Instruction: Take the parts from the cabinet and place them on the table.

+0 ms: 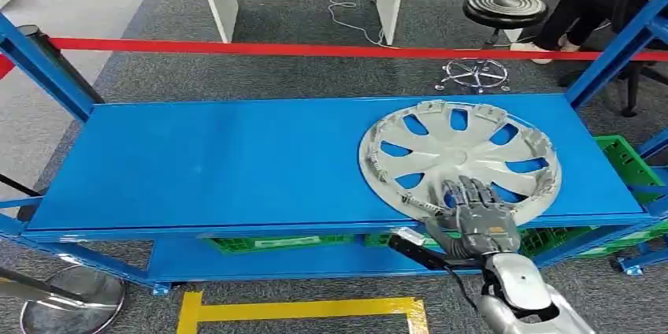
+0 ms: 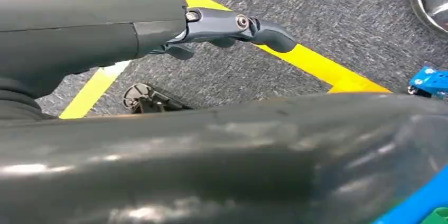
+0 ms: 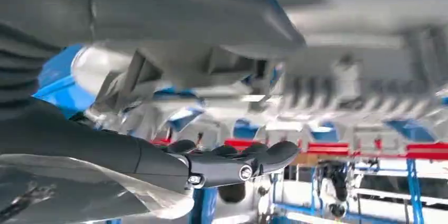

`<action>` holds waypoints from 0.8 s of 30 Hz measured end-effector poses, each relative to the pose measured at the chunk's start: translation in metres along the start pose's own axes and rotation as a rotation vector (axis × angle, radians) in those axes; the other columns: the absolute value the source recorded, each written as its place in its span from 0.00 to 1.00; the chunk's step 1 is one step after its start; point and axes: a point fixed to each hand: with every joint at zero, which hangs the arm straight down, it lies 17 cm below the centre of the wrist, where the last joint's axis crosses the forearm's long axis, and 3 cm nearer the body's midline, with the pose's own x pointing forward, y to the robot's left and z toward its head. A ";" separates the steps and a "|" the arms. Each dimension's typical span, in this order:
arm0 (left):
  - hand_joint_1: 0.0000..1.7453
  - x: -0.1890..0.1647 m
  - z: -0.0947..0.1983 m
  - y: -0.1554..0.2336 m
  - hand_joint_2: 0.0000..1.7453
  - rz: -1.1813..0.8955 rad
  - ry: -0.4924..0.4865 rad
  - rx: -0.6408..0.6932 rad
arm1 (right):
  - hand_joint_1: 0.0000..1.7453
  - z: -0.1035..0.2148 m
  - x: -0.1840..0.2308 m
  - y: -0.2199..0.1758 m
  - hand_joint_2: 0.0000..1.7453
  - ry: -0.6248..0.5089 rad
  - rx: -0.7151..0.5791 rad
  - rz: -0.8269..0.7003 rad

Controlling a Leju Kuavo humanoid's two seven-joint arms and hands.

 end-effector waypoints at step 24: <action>0.00 -0.001 0.000 0.002 0.00 0.008 0.007 0.001 | 0.00 0.032 -0.031 0.030 1.00 0.036 0.143 -0.080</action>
